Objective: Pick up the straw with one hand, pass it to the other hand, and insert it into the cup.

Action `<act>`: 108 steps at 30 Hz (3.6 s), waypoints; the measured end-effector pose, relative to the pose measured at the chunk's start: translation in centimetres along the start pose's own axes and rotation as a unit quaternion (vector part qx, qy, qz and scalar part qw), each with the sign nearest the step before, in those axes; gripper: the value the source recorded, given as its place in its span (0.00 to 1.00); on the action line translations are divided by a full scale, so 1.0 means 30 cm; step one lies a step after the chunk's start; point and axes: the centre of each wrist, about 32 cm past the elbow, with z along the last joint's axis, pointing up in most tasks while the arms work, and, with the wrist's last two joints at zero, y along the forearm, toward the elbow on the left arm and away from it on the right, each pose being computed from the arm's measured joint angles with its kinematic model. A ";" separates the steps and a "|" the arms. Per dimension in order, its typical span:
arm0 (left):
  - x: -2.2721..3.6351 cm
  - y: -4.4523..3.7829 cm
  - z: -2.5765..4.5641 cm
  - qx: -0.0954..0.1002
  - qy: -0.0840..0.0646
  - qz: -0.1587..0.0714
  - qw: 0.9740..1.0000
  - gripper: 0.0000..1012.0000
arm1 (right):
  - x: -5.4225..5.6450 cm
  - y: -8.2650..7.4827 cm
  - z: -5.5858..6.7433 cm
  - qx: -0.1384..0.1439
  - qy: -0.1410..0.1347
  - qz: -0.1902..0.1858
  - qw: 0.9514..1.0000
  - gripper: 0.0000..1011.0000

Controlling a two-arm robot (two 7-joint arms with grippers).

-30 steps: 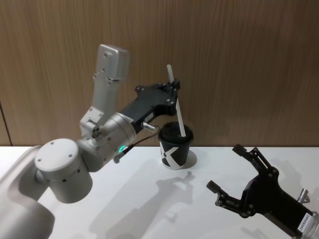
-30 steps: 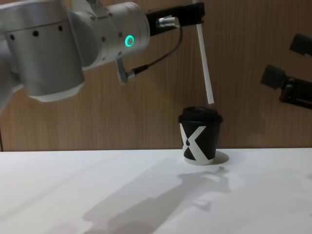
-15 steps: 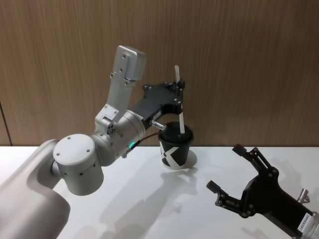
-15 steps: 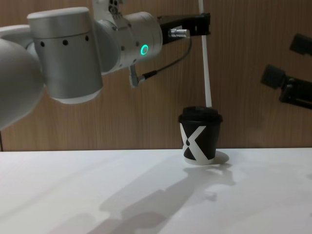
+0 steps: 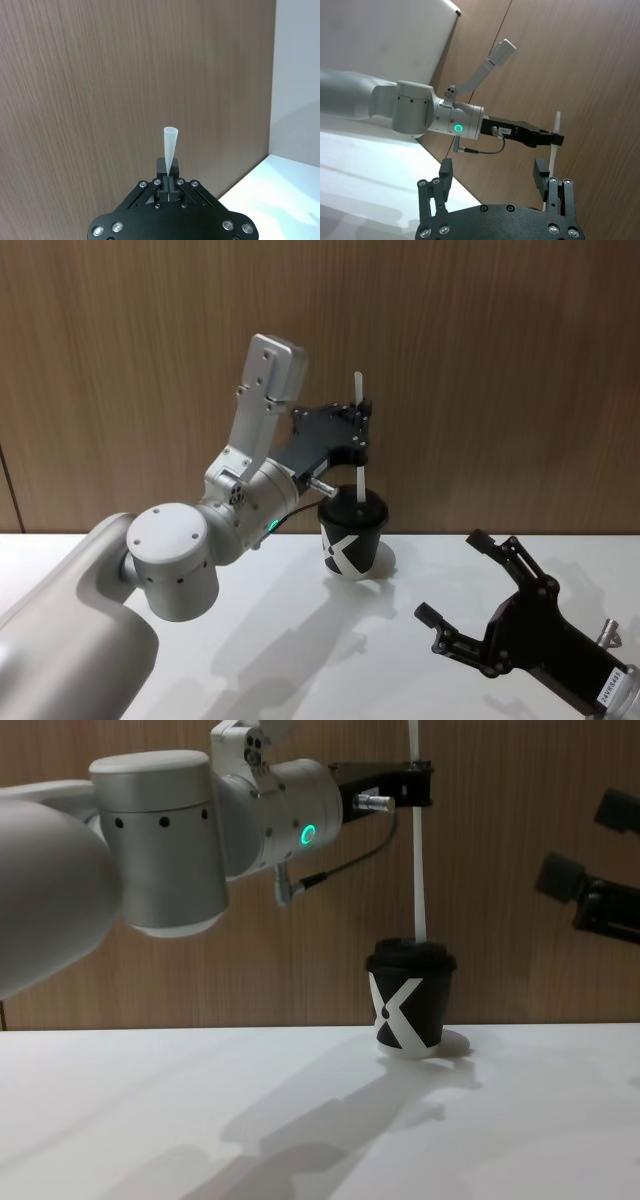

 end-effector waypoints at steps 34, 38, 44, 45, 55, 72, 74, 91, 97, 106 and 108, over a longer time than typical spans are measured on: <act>0.001 0.016 0.014 -0.011 0.009 -0.006 1.000 0.01 | 0.000 0.000 0.000 0.000 0.000 0.000 1.000 0.99; 0.000 0.019 0.015 -0.010 0.008 -0.004 1.000 0.01 | 0.000 0.000 0.000 0.000 0.000 0.000 1.000 0.99; -0.001 0.019 0.016 -0.009 0.008 -0.004 1.000 0.01 | 0.000 0.000 0.000 0.000 0.000 0.000 1.000 0.99; -0.001 0.018 0.015 -0.008 0.008 -0.004 1.000 0.01 | 0.000 0.000 0.000 0.000 0.000 0.000 1.000 0.99; 0.000 0.015 0.012 -0.004 0.009 -0.008 1.000 0.01 | 0.000 0.000 0.000 0.000 0.000 0.000 1.000 0.99; -0.005 0.010 0.012 -0.002 0.001 -0.007 1.000 0.01 | 0.000 0.000 0.000 0.000 0.000 0.000 1.000 0.99; -0.008 0.008 0.011 -0.001 0.001 -0.008 1.000 0.01 | 0.000 0.000 0.000 0.000 0.000 0.000 1.000 0.99; -0.015 0.005 -0.001 0.004 0.005 -0.009 1.000 0.01 | 0.000 0.000 0.000 0.000 0.000 0.000 1.000 0.99; -0.016 0.007 -0.005 0.006 0.002 -0.008 1.000 0.01 | 0.000 0.000 0.000 0.000 0.000 0.000 1.000 0.99; -0.018 0.007 -0.007 0.008 -0.001 -0.006 1.000 0.01 | 0.000 0.000 0.000 0.000 0.000 0.000 1.000 0.99; -0.018 0.007 -0.008 0.009 -0.001 -0.006 1.000 0.01 | 0.000 0.000 0.000 0.000 0.000 0.000 1.000 0.99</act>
